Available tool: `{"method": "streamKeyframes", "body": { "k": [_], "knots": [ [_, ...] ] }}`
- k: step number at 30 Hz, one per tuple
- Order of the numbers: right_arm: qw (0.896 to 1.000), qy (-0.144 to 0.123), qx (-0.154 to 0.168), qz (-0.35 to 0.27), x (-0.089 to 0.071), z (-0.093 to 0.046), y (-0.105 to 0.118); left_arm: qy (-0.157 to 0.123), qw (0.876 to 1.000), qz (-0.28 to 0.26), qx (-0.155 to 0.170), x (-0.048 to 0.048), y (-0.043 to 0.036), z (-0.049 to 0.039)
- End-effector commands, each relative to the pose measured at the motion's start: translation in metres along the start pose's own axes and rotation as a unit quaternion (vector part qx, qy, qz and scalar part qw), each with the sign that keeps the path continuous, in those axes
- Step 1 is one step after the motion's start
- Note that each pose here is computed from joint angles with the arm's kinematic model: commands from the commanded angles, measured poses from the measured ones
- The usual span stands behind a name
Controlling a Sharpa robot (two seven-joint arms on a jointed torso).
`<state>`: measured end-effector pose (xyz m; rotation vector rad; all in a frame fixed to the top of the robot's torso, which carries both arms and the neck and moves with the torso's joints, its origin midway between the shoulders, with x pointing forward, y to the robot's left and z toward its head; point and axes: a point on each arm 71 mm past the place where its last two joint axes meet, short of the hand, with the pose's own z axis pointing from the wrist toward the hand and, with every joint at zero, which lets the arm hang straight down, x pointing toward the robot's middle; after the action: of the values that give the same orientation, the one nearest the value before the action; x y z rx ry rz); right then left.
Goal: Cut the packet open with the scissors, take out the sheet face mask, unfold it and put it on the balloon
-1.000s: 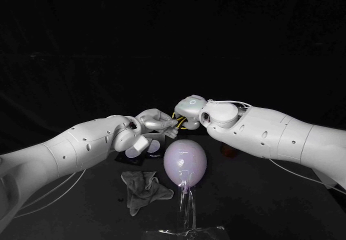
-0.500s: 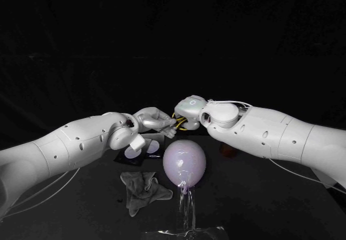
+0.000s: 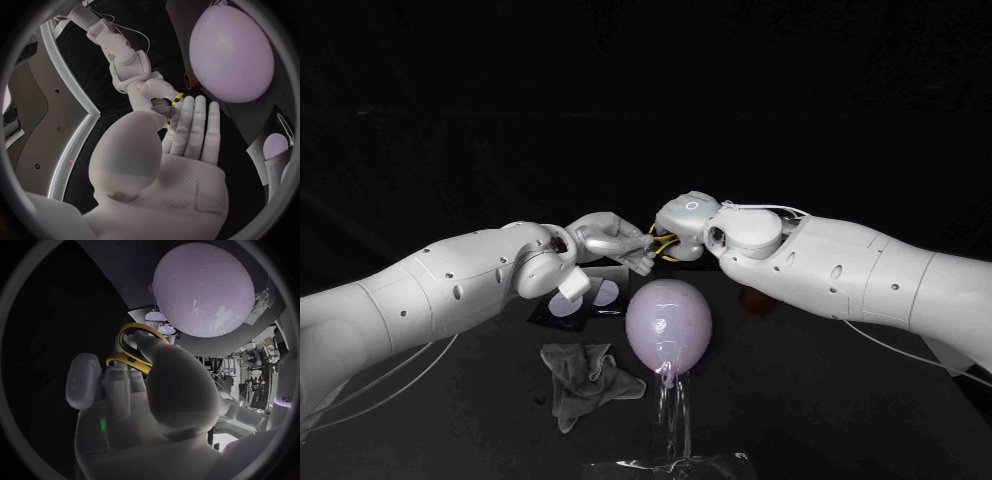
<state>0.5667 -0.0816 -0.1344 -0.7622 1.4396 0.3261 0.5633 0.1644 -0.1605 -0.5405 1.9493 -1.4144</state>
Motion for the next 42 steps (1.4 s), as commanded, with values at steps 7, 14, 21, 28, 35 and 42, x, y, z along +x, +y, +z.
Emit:
{"method": "streamKeyframes", "body": {
  "k": [7,14,21,28,35,42],
  "knots": [
    [0.999,0.030,0.038,-0.016,0.008,0.000,0.003,0.071,0.994,-0.044,0.071,0.0271,-0.0291,0.0120],
    [0.998,0.027,0.044,-0.019,0.008,-0.003,0.002,0.040,0.996,-0.053,0.054,0.0169,-0.0275,0.0120],
    [0.997,0.040,0.047,-0.041,0.011,-0.007,-0.001,0.011,0.998,-0.055,0.017,0.0017,-0.0198,0.0085],
    [0.996,0.041,0.048,-0.062,0.012,-0.012,-0.005,-0.024,0.997,-0.073,-0.001,-0.0183,-0.0130,0.0040],
    [0.997,0.008,0.037,-0.063,0.009,-0.020,-0.008,-0.061,0.994,-0.095,-0.008,-0.0408,-0.0054,-0.0036],
    [0.998,-0.015,0.042,-0.050,0.009,-0.031,-0.020,-0.109,0.988,-0.110,-0.009,-0.0664,0.0044,-0.0188]
  ]
}}
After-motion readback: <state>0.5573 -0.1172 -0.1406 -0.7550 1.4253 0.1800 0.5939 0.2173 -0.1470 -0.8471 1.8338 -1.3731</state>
